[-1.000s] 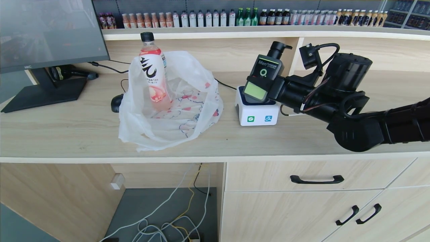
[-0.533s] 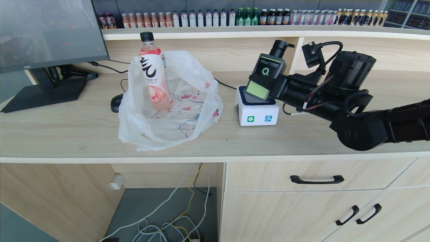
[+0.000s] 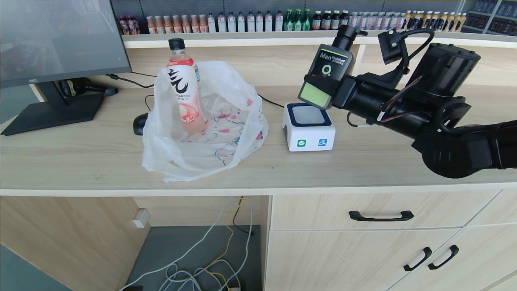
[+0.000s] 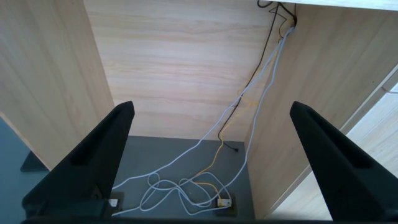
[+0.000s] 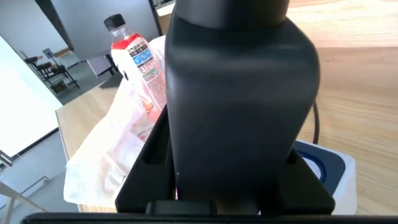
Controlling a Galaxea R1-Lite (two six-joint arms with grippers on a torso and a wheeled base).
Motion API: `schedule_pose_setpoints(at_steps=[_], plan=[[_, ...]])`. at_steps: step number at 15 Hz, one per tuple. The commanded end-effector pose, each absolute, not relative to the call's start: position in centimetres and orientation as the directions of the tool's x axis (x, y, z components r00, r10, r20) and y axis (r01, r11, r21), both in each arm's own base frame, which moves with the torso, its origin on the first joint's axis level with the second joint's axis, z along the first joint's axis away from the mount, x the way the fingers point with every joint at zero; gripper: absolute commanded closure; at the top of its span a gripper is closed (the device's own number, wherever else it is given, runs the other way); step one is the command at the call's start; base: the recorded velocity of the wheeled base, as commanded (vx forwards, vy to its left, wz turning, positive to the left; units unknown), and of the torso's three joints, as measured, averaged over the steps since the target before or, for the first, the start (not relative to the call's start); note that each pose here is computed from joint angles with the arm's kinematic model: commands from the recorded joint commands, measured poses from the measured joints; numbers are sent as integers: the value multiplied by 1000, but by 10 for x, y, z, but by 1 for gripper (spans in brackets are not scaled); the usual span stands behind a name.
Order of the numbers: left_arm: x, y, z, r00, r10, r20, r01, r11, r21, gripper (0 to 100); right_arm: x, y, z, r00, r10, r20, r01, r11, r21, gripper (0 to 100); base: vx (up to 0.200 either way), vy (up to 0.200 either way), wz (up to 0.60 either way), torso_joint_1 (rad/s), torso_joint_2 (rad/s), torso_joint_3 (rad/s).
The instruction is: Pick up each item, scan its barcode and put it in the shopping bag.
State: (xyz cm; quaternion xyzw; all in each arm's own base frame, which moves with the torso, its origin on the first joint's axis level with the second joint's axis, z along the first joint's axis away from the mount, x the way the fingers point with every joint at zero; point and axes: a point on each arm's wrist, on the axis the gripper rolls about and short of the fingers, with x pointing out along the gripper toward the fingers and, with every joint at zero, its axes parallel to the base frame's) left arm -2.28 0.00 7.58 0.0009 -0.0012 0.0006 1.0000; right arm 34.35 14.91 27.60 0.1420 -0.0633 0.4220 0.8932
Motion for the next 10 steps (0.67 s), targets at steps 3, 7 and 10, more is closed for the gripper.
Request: schedule_pose_setpoints(at_steps=[3, 7, 10], plan=[[-23, 0, 76, 1000, 2, 3, -2, 1000, 2, 0, 300, 150, 304, 585, 756, 292, -801, 595, 66, 100, 0, 0, 0, 0, 0, 0], [-23, 0, 76, 1000, 2, 3, -2, 1000, 2, 0, 268, 140, 304, 571, 762, 304, -787, 614, -61, 100, 0, 0, 0, 0, 0, 0], [-23, 0, 76, 1000, 2, 3, -2, 1000, 2, 0, 255, 136, 281, 576, 768, 281, -776, 622, -107, 100, 0, 0, 0, 0, 0, 0]])
